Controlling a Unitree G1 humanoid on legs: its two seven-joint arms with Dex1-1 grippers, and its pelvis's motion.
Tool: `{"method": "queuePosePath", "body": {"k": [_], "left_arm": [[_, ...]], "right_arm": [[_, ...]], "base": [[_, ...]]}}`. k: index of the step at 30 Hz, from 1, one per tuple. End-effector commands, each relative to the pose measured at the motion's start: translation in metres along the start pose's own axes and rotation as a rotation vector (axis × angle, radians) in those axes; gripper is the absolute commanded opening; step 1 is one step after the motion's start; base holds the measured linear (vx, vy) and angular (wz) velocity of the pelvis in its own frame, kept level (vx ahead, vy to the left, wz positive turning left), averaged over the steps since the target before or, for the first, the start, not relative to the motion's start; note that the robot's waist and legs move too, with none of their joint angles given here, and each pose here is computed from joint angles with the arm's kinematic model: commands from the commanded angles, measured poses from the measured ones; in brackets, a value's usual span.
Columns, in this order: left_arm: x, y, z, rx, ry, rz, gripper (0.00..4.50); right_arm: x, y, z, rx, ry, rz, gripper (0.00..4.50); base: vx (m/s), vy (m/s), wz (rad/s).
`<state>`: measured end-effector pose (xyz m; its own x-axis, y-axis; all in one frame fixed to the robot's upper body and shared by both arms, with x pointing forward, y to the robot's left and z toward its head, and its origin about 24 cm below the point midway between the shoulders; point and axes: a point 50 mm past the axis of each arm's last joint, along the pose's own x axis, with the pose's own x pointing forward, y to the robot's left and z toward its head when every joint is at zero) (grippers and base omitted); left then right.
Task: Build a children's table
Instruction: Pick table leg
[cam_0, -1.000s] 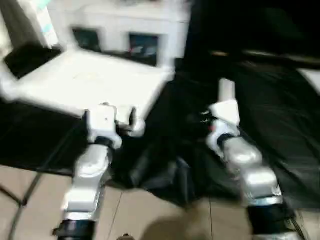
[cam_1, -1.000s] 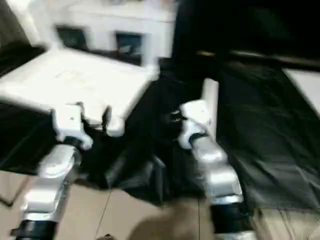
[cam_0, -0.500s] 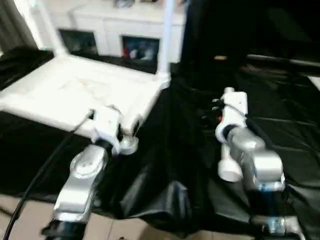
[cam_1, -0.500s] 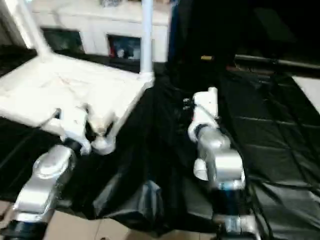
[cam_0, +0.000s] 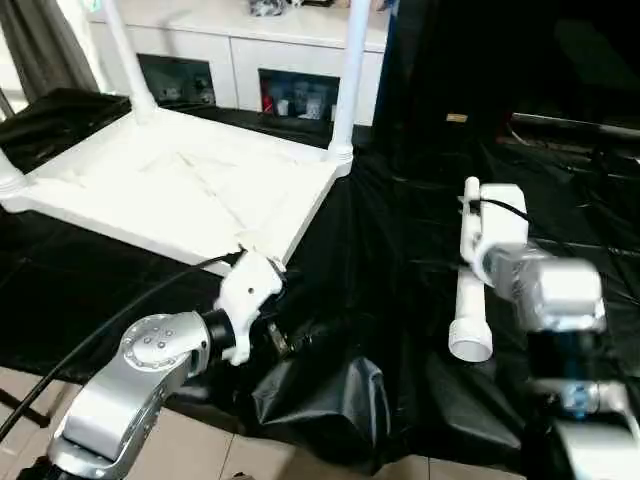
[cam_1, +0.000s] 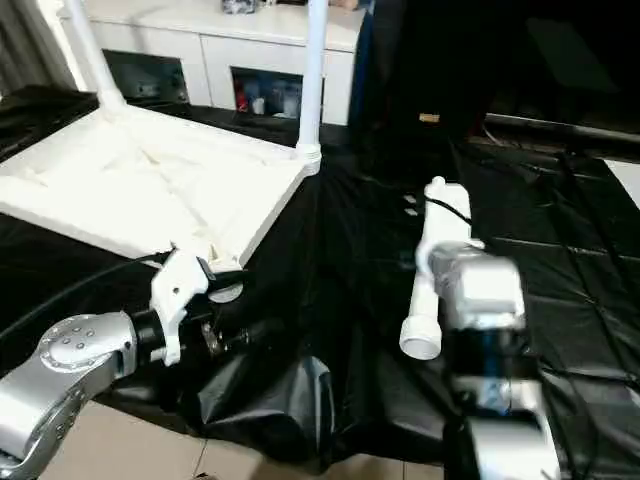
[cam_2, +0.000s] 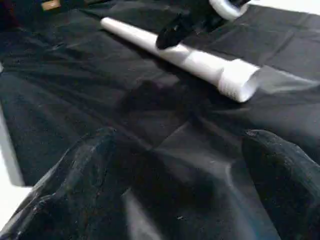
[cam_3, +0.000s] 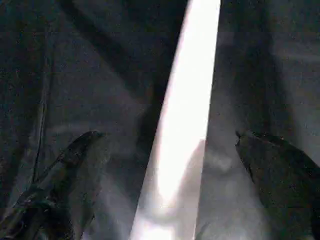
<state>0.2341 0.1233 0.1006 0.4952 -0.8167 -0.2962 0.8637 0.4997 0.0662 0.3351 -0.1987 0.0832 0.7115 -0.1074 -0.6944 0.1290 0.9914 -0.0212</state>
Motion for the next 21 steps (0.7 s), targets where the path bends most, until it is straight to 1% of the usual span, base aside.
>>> {"method": "queuePosePath", "body": {"k": [1,2,3,5,6,7,9,11,12,14,18,19,21], "left_arm": [[0.001,-0.003,0.010,0.033,-0.003,-0.030,4.50],[0.000,-0.003,0.010,0.037,0.004,-0.034,4.50],[0.000,-0.003,0.010,0.037,0.004,-0.034,4.50],[-0.001,-0.005,0.011,0.032,0.017,-0.043,4.50],[-0.001,-0.005,0.011,0.032,0.017,-0.043,4.50],[-0.002,-0.006,0.012,0.030,0.027,-0.050,4.50],[-0.003,-0.007,0.012,0.027,0.036,-0.058,4.50],[-0.003,-0.008,0.013,0.026,0.040,-0.064,4.50],[-0.003,-0.008,0.013,0.026,0.041,-0.065,4.50],[-0.002,-0.008,0.014,0.026,0.042,-0.069,4.50],[0.000,-0.010,0.016,0.031,0.042,-0.083,4.50],[0.002,-0.011,0.016,0.035,0.047,-0.089,4.50],[0.004,-0.011,0.017,0.040,0.051,-0.093,4.50]], "right_arm": [[0.001,0.000,-0.003,0.054,0.056,0.034,4.48],[0.003,-0.001,-0.006,0.058,0.067,0.030,4.48],[0.003,-0.001,-0.006,0.058,0.067,0.030,4.48],[0.004,-0.001,-0.009,0.082,0.094,0.044,4.48],[0.004,-0.001,-0.009,0.082,0.094,0.044,4.31],[0.004,0.000,-0.010,0.093,0.108,0.050,4.31],[0.004,0.000,-0.011,0.112,0.120,0.059,4.11],[0.003,-0.001,-0.011,0.128,0.128,0.065,4.04],[0.003,-0.002,-0.011,0.134,0.132,0.067,3.84],[0.003,-0.003,-0.012,0.139,0.138,0.070,3.67],[0.004,-0.008,-0.015,0.153,0.159,0.073,3.31],[0.004,-0.011,-0.018,0.160,0.171,0.069,3.22],[0.004,-0.013,-0.019,0.168,0.180,0.068,3.13]], "base": [[0.000,0.000,0.00],[0.000,0.000,0.00],[0.000,0.000,0.00],[0.000,0.000,0.00],[0.000,0.000,0.00],[0.000,0.000,0.00],[0.000,0.000,0.00],[0.000,0.000,0.00],[0.000,0.000,0.00],[0.000,0.000,0.00],[0.000,0.000,0.00],[0.000,0.000,0.00],[0.000,0.000,0.00]]}}
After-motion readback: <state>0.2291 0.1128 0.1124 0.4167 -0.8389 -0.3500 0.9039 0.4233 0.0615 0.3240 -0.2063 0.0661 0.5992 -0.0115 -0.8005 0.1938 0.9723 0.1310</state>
